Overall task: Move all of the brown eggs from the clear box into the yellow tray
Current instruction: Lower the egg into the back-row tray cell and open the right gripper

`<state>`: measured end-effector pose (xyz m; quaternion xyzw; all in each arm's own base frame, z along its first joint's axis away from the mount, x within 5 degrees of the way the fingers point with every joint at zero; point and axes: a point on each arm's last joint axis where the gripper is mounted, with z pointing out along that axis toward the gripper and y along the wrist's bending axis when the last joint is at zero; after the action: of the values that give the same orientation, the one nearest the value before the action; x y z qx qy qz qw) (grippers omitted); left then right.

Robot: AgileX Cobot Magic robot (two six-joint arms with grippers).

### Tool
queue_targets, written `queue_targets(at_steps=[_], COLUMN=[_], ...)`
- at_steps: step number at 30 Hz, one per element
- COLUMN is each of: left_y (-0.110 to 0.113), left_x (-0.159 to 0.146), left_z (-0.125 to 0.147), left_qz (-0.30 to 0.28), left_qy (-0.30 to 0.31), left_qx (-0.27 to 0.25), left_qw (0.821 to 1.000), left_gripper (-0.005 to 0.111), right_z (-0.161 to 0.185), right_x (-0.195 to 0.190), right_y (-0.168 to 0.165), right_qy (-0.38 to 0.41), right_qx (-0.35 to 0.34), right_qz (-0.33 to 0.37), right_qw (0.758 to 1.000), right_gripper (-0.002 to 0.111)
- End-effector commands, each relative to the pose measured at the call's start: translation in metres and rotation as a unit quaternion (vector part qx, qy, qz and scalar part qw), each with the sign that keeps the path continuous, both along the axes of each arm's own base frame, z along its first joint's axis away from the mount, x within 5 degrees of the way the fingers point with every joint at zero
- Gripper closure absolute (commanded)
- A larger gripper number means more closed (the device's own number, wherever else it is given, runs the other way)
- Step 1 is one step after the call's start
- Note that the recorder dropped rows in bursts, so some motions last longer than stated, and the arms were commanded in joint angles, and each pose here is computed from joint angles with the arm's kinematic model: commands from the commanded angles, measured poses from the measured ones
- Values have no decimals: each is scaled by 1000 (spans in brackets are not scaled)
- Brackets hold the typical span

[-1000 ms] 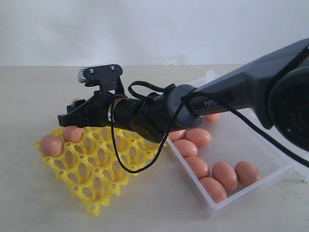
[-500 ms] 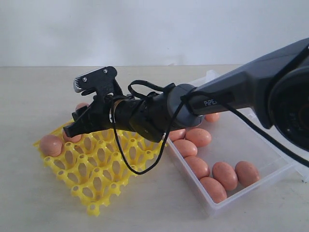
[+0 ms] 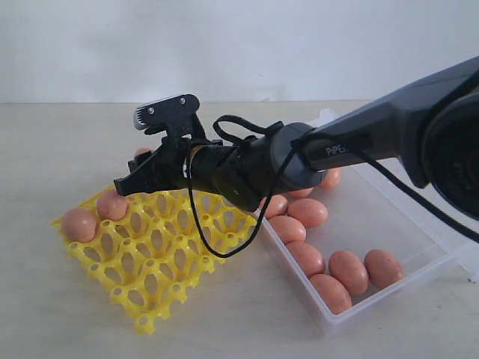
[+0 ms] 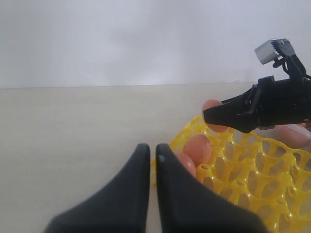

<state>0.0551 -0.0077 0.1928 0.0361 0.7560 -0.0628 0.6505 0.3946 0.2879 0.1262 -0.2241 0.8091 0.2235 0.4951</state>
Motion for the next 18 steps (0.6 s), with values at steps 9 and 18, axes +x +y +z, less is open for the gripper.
queue_targets(at_steps=[9, 18], left_y=[0, 0], left_x=[0, 0], left_z=[0, 0], left_qz=[1, 1], left_qy=[-4, -4], left_qx=[-2, -2], left_qw=[1000, 1000], left_gripper=[103, 103], right_z=[5, 4], right_x=[-3, -6], right_y=[6, 9], right_qy=[-11, -19], right_qx=[3, -15], right_qz=[20, 41], right_qw=[1000, 999], right_gripper=[108, 108])
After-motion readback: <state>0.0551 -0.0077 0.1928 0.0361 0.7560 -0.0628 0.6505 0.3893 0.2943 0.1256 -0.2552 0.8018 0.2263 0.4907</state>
